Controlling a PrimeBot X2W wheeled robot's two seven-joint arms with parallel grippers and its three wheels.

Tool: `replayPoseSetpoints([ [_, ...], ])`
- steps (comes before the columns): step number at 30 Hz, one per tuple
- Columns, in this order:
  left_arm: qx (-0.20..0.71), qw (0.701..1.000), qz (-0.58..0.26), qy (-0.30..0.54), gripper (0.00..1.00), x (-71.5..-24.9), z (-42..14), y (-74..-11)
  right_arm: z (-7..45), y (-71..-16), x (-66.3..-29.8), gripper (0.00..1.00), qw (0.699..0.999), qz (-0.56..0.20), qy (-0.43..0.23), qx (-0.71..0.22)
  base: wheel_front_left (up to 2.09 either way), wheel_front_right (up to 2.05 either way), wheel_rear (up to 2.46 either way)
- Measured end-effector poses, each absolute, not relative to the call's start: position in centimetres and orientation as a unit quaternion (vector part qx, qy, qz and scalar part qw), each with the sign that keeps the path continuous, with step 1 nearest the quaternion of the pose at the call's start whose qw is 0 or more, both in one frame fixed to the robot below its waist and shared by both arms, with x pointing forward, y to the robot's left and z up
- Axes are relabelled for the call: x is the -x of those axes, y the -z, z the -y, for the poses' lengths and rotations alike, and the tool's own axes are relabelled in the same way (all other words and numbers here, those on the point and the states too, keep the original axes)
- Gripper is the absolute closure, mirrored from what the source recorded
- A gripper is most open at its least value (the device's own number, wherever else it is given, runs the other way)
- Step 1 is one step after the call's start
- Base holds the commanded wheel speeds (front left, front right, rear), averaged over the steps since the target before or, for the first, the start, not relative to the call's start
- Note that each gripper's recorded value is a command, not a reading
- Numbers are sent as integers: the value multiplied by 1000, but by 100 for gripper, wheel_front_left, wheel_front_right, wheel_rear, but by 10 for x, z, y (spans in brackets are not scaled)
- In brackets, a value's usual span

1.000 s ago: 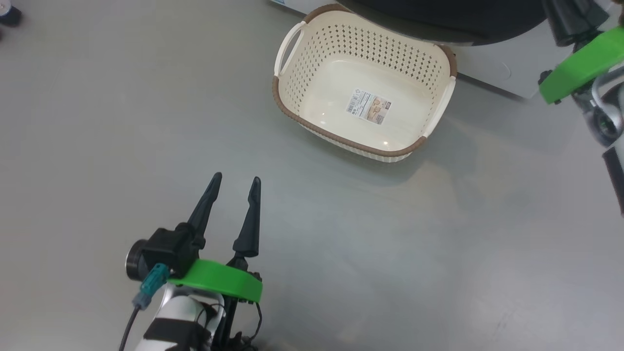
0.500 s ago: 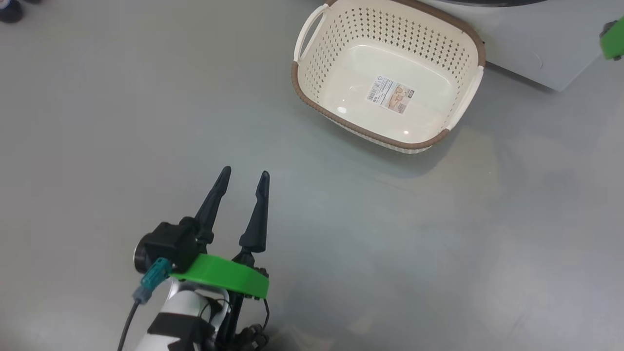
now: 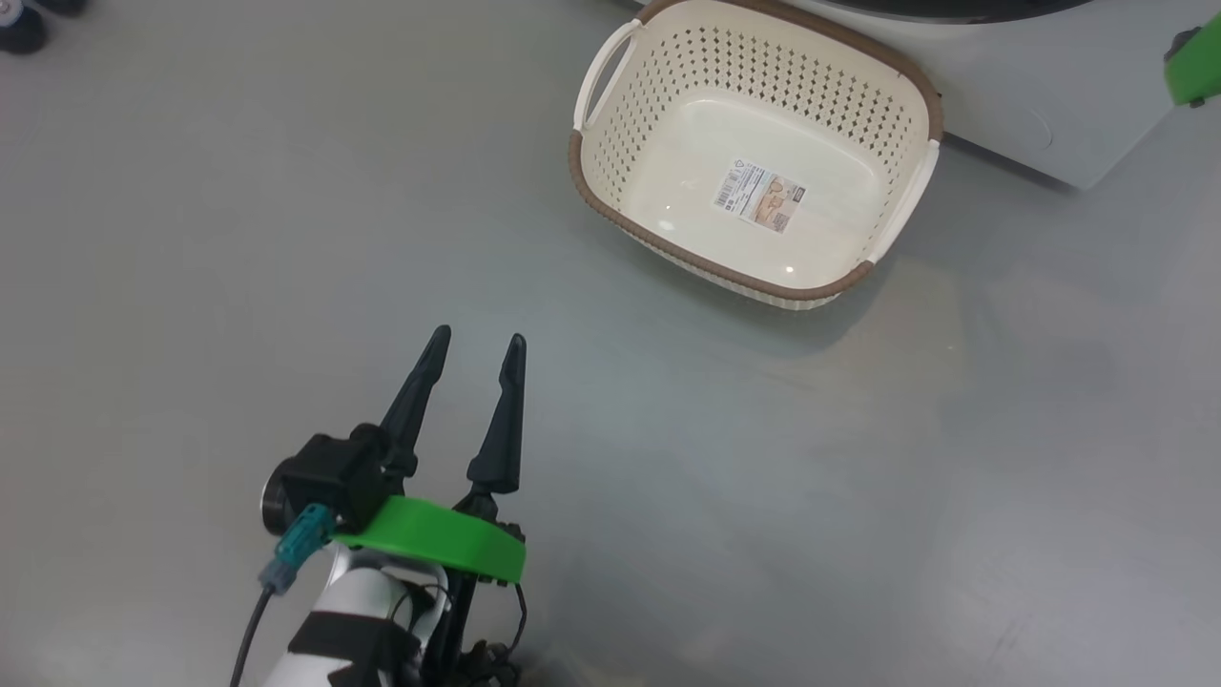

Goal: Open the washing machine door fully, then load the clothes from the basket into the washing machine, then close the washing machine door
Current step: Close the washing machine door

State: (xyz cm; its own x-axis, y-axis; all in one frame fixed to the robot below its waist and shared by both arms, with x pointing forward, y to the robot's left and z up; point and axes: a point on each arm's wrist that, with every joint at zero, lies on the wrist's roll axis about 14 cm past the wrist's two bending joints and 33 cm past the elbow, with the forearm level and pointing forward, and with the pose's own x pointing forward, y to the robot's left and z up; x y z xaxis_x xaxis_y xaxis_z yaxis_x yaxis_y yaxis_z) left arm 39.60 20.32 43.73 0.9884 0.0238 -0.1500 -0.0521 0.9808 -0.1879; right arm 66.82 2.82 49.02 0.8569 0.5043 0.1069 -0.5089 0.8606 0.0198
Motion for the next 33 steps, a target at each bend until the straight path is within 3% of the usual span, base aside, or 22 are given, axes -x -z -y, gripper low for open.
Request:
replayPoseSetpoints([
  [8, 90, 995, -51, -4, 0, -397, -196, -453, -21, -508, -647, 100, 964, 54, -259, -27, 0, 0, 0],
  [18, 93, 995, -19, 13, 0, -384, -184, -475, -4, -509, -578, 100, 961, 34, -275, -20, 0, 0, 0],
  [33, 95, 992, 19, 79, 0, -368, -146, -500, 111, -514, -474, 100, 987, 36, -142, -67, 0, 0, 0],
])
